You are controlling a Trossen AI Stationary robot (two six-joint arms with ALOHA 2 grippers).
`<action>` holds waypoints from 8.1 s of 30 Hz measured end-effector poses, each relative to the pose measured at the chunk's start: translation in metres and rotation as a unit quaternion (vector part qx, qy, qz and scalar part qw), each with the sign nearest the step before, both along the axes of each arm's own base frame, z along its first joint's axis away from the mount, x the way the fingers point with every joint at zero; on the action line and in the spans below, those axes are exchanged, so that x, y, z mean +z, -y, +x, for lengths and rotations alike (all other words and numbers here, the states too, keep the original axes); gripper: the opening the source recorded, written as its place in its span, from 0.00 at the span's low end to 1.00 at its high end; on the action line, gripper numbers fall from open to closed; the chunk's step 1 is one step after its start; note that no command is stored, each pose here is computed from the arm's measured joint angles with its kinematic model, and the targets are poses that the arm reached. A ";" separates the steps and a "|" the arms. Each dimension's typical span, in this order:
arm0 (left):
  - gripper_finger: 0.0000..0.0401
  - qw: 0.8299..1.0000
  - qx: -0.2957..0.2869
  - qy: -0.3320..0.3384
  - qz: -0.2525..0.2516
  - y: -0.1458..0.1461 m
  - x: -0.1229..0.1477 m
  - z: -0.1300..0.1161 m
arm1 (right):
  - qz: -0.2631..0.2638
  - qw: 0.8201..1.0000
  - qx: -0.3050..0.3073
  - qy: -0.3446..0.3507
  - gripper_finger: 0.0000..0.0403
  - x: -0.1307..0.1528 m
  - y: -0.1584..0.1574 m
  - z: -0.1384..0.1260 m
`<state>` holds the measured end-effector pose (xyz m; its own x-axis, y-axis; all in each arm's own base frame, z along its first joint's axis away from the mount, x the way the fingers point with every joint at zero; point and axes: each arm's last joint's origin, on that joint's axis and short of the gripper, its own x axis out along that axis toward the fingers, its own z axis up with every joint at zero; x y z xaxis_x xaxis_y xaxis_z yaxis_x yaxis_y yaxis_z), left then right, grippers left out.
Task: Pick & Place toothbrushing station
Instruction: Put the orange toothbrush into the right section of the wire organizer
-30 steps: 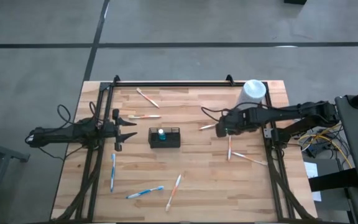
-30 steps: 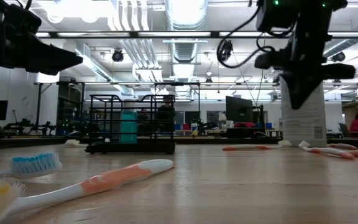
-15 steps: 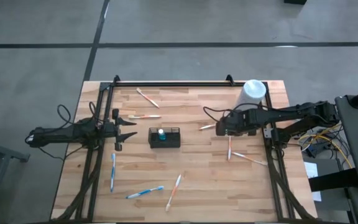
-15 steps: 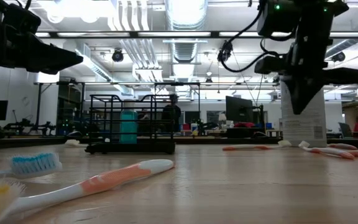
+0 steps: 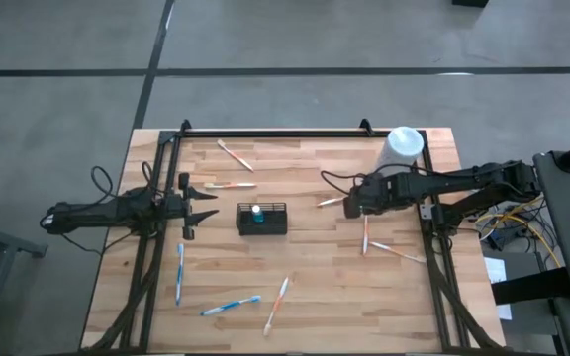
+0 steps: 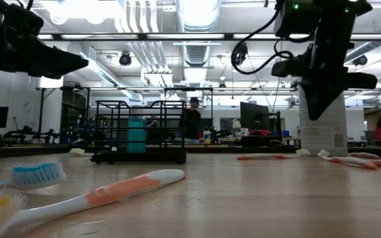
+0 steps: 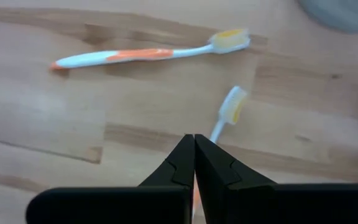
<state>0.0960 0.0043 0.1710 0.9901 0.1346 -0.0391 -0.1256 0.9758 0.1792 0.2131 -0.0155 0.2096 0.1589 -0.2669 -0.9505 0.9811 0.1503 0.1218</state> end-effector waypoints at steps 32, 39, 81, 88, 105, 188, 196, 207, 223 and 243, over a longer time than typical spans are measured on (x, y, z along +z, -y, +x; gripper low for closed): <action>0.46 1.000 -0.001 0.000 0.000 0.000 0.000 0.000 | 0.001 0.981 -0.194 0.028 0.34 -0.048 0.002 -0.009; 0.46 1.000 -0.001 -0.001 0.000 0.000 0.000 0.000 | 0.000 0.980 -0.199 0.017 0.31 -0.068 0.002 -0.009; 0.46 1.000 -0.001 -0.003 0.000 0.000 0.000 0.000 | -0.249 0.943 -0.063 0.214 0.02 -0.023 -0.003 0.020; 0.46 1.000 0.000 -0.003 0.000 0.000 0.000 0.000 | -0.357 0.890 0.055 0.280 0.02 0.009 -0.003 0.039; 0.46 1.000 0.000 -0.003 0.000 0.000 0.000 0.000 | -0.448 0.751 0.283 0.394 0.02 0.048 0.022 0.055; 0.46 1.000 -0.001 -0.003 0.000 0.000 0.000 0.000 | -0.397 0.651 0.340 0.551 0.02 -0.084 0.033 0.155; 0.46 1.000 -0.001 -0.003 0.000 0.000 0.000 0.000 | -0.401 0.656 0.339 0.543 0.02 -0.085 0.033 0.154; 0.46 1.000 -0.001 -0.003 0.000 0.000 0.000 0.001 | -0.408 0.652 0.341 0.541 0.08 -0.085 0.033 0.154; 0.46 1.000 0.000 -0.003 0.000 0.000 -0.001 0.001 | -0.421 0.644 0.349 0.535 0.08 -0.083 0.033 0.154; 0.47 1.000 -0.001 -0.003 0.000 0.000 0.000 0.001 | -0.421 0.633 0.355 0.544 0.25 -0.077 0.033 0.156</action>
